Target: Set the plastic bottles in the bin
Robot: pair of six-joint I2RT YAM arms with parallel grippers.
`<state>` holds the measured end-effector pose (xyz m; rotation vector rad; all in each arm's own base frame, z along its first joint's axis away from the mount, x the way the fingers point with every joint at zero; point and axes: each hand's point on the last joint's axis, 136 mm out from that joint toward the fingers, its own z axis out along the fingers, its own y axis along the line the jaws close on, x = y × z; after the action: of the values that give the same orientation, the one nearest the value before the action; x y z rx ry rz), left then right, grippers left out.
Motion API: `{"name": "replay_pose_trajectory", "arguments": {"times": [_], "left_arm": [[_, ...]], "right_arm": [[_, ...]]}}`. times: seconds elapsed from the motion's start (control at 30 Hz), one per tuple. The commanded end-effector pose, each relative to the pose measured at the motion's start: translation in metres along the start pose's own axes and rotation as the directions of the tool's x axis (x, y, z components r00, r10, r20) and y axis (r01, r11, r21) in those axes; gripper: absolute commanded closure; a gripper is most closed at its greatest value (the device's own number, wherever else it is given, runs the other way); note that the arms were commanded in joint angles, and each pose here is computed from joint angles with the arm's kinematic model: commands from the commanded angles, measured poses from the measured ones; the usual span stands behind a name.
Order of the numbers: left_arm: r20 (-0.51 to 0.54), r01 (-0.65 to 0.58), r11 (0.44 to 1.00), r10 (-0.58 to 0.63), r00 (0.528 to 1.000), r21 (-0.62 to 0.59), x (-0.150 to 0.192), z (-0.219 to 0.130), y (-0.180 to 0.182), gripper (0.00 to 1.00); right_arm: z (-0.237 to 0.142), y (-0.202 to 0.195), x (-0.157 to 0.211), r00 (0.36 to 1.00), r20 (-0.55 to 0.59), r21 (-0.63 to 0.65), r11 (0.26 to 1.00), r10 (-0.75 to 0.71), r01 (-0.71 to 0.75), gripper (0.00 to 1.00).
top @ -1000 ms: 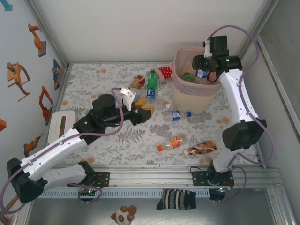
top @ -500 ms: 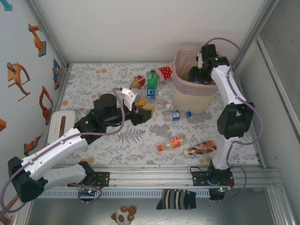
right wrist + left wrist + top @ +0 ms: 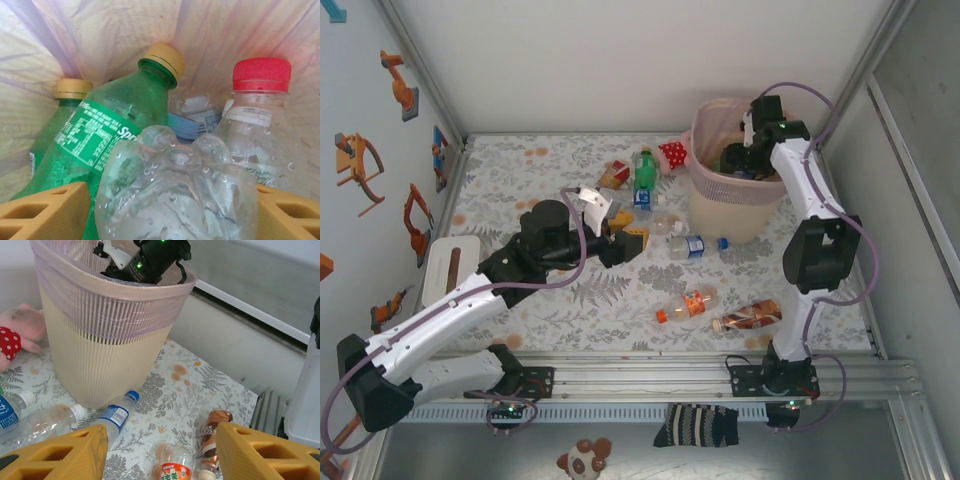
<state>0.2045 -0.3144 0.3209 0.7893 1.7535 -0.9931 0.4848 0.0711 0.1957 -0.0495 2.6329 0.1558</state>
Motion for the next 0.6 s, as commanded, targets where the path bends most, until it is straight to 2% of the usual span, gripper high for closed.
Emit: {"name": "replay_pose_trajectory", "arguments": {"times": [0.0,0.27,0.43,0.57], "left_arm": [[-0.014,0.016,1.000,-0.016,1.000,-0.004,0.005,0.001,0.002,0.42],[-0.096,0.006,1.000,-0.005,0.995,0.008,0.018,0.013,0.001,0.42],[-0.213,-0.046,0.999,0.047,0.976,0.009,0.042,0.027,-0.004,0.42],[-0.338,-0.103,0.994,0.104,0.935,0.021,0.070,0.040,-0.010,0.41]], "right_arm": [[-0.049,0.003,-0.016,0.996,0.089,-0.002,1.000,-0.012,0.012,0.25],[-0.102,0.008,-0.025,0.983,0.181,-0.013,1.000,-0.018,0.021,0.25],[-0.131,0.011,-0.024,0.973,0.230,-0.029,0.999,-0.013,0.020,0.25],[-0.156,0.014,-0.021,0.961,0.275,-0.042,0.999,-0.004,0.016,0.25]]}}
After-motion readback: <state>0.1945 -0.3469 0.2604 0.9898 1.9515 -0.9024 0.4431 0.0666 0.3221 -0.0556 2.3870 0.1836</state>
